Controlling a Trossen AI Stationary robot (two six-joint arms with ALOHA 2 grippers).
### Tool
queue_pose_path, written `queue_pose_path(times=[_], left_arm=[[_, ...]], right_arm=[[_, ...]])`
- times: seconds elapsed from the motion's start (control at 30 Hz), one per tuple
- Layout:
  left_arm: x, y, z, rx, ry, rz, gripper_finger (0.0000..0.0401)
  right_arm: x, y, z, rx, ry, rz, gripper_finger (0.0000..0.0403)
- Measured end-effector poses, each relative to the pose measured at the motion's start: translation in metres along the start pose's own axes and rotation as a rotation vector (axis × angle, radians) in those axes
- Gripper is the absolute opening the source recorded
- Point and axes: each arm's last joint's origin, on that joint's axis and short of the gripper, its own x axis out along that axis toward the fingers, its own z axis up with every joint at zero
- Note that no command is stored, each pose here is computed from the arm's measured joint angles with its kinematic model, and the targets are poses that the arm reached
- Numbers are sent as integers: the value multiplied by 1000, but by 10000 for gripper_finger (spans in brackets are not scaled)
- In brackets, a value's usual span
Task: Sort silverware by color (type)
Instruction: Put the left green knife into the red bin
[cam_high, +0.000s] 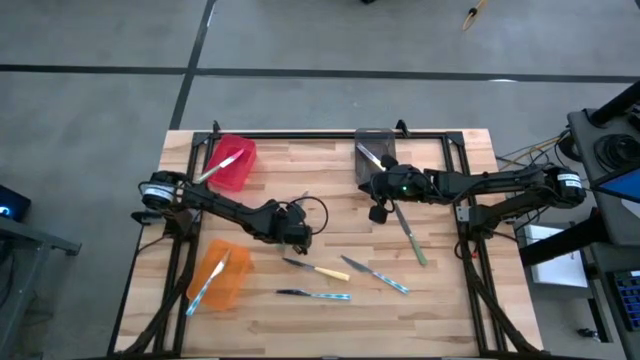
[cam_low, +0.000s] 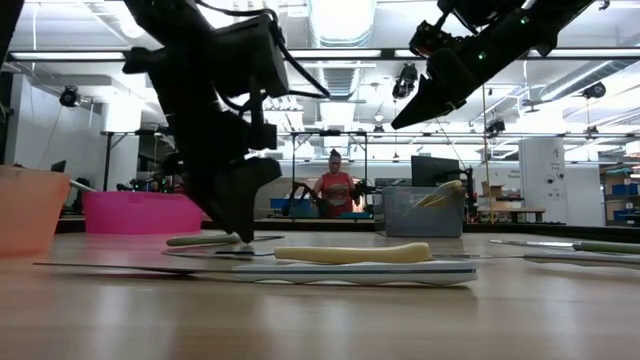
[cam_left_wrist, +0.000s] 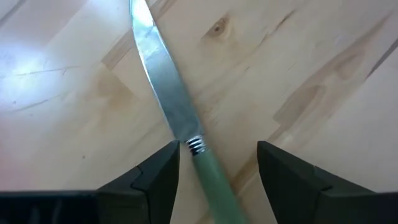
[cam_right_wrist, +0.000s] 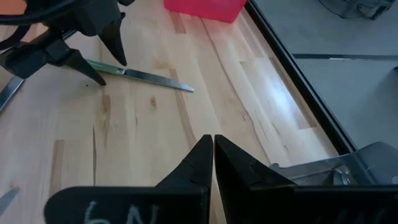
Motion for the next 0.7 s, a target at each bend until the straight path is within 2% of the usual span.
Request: queue_pose_path(times=[0.4,0.7], left_arm=[[9,4,-10,-34,-46,-33,184],[13,6,-15,-42,-48,-25,109]], right_arm=[[0,0,0,-5,0,0,8],[0,0,0,-7,0,0,9]])
